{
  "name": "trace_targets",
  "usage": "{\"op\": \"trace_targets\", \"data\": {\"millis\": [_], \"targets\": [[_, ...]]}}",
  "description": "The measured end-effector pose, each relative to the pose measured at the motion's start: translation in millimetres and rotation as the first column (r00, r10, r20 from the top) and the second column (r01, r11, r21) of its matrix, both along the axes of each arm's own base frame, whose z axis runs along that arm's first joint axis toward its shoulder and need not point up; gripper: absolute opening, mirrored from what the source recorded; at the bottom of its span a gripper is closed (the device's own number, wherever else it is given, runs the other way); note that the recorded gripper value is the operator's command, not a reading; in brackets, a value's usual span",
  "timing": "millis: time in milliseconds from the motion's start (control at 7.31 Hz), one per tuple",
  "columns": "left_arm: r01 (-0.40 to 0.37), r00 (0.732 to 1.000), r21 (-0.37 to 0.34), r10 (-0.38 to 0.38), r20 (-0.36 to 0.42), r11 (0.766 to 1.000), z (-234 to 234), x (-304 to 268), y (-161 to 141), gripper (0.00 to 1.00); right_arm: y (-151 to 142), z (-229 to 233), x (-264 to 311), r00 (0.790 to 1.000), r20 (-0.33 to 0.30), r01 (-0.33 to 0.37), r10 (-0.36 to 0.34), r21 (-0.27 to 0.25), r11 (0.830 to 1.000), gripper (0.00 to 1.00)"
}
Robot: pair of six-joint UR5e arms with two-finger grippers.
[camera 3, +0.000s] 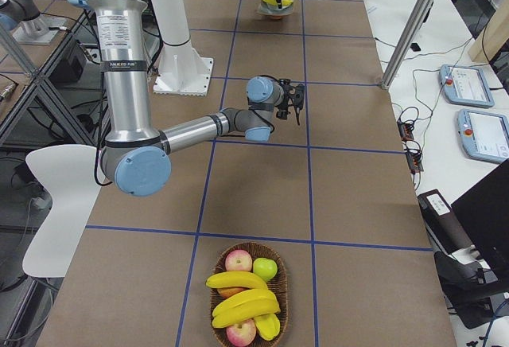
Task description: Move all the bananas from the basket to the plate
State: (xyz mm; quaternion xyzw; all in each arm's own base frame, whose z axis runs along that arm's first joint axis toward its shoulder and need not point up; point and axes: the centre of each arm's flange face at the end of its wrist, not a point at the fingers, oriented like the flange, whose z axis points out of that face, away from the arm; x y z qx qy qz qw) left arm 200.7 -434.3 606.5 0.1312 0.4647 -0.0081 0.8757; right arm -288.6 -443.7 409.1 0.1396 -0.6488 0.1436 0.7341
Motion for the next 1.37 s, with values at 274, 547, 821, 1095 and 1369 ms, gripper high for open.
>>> {"op": "trace_targets", "data": {"millis": [274,547,821,1095,1369], "targets": [[0.003,1.000,-0.005,-0.003,0.001,1.000,-4.8,1.5,-6.1,1.00,-0.4,-0.2,0.1,1.000,0.000,-0.002,0.002,0.000,1.000,1.00],[0.013,1.000,-0.009,-0.013,-0.013,1.000,-10.7,-7.8,-11.6,1.00,-1.1,0.5,1.6,1.000,-0.001,-0.004,0.004,-0.001,1.000,1.00],[0.028,0.998,-0.028,-0.029,-0.060,0.999,-20.5,-37.6,-23.5,1.00,-1.2,14.2,16.1,1.000,-0.017,-0.014,0.014,-0.022,1.000,1.00],[0.031,0.997,-0.009,-0.032,-0.076,0.999,-23.3,-64.0,-30.5,1.00,0.6,43.1,45.6,0.997,-0.073,-0.015,0.013,-0.026,1.000,1.00],[-0.011,1.000,0.056,0.012,-0.028,0.998,-15.5,-85.0,-36.5,1.00,0.9,100.6,97.6,0.981,-0.192,0.010,-0.007,0.015,1.000,1.00]]}}
